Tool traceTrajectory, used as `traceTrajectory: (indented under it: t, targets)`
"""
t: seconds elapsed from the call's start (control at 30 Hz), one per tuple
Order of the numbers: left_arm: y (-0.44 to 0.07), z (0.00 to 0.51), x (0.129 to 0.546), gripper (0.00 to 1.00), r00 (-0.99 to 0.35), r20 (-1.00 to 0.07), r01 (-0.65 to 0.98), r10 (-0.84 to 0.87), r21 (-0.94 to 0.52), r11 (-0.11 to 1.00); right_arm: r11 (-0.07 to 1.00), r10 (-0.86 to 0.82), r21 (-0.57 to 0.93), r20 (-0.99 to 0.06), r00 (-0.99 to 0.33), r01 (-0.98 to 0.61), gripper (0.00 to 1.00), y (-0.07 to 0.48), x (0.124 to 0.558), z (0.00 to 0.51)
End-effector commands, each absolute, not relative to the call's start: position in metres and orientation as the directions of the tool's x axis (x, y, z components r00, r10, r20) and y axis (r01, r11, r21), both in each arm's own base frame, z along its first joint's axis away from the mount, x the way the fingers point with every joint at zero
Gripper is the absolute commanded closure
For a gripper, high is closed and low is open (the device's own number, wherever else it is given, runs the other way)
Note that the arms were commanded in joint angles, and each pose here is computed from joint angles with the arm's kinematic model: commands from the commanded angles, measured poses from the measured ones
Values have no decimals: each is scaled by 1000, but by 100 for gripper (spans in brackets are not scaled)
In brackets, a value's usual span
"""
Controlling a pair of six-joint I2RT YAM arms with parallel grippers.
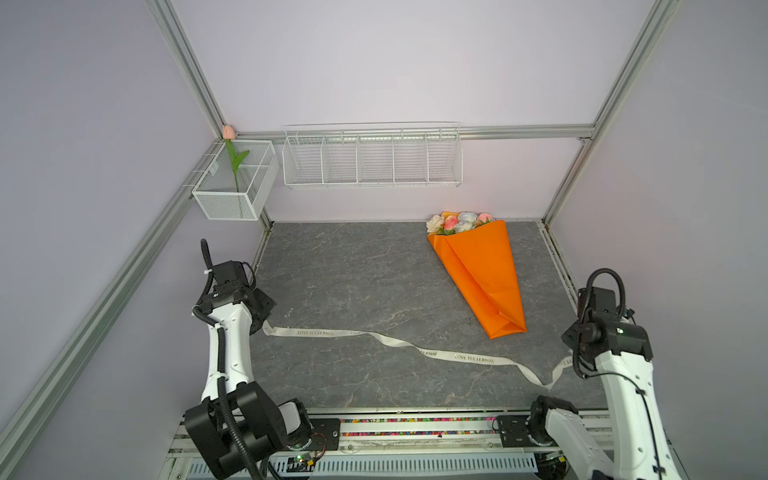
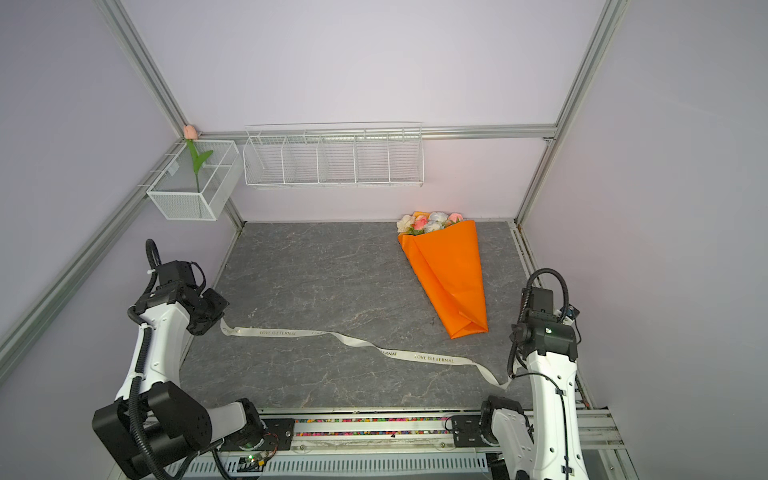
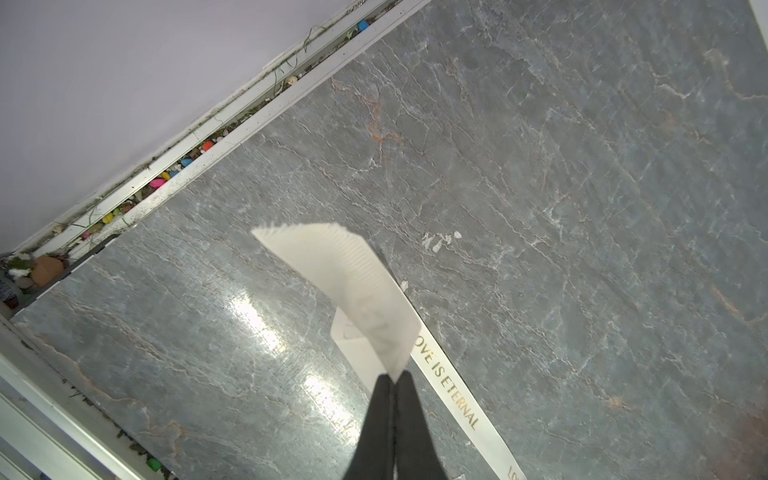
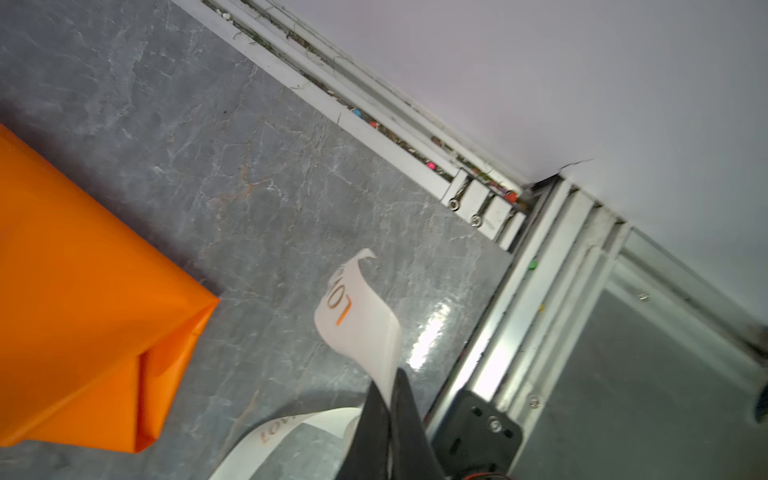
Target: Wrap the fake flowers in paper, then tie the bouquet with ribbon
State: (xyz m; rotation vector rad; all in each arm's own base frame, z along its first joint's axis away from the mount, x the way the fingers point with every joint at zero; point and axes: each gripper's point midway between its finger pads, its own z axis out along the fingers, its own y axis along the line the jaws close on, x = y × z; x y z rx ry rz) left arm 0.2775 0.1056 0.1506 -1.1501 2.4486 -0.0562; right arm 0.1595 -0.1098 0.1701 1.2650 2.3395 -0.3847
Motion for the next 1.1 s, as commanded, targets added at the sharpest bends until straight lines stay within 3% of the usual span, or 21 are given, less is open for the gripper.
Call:
traceTrajectory:
  t: [0.0, 0.13, 0.27, 0.37, 0.43, 0.5, 0.57, 0.73, 0.93, 1.07]
  targets:
    - [106, 139, 279, 100, -577, -332, -729, -746, -202, 654, 567, 770, 95, -413, -486, 818, 94, -98, 180, 139]
    - [106, 126, 279, 100, -588, -311, -731, -747, -191, 655, 568, 773, 44, -371, -514, 822, 94, -103, 179, 117]
    - [104, 117, 282, 99, -608, -293, -718, -738, -194, 669, 584, 751, 29, -397, -527, 811, 93, -112, 191, 115]
    - [105, 113, 282, 92, -621, -278, -719, -733, -173, 674, 587, 744, 6, -397, -537, 810, 92, -116, 192, 113]
    - [106, 112, 282, 79, -625, -270, -720, -732, -163, 675, 601, 736, 4, -394, -551, 799, 89, -116, 196, 112]
    - [106, 113, 281, 77, -627, -270, -720, -731, -160, 676, 618, 715, -8, -410, -566, 786, 92, -119, 200, 114]
    - [106, 115, 280, 65, -624, -275, -720, -731, -160, 675, 623, 702, -25, -423, -573, 782, 86, -124, 203, 118]
    - [109, 136, 278, 61, -615, -318, -715, -722, -163, 680, 683, 659, 14, -443, -608, 730, 94, -123, 224, 130]
    - [75, 165, 295, 56, -640, -311, -604, -703, -362, 710, 689, 667, 55, -439, -603, 723, 94, -121, 237, 136]
    - [47, 171, 300, 55, -690, -275, -526, -670, -447, 724, 672, 708, 81, -360, -608, 736, 80, -109, 230, 122]
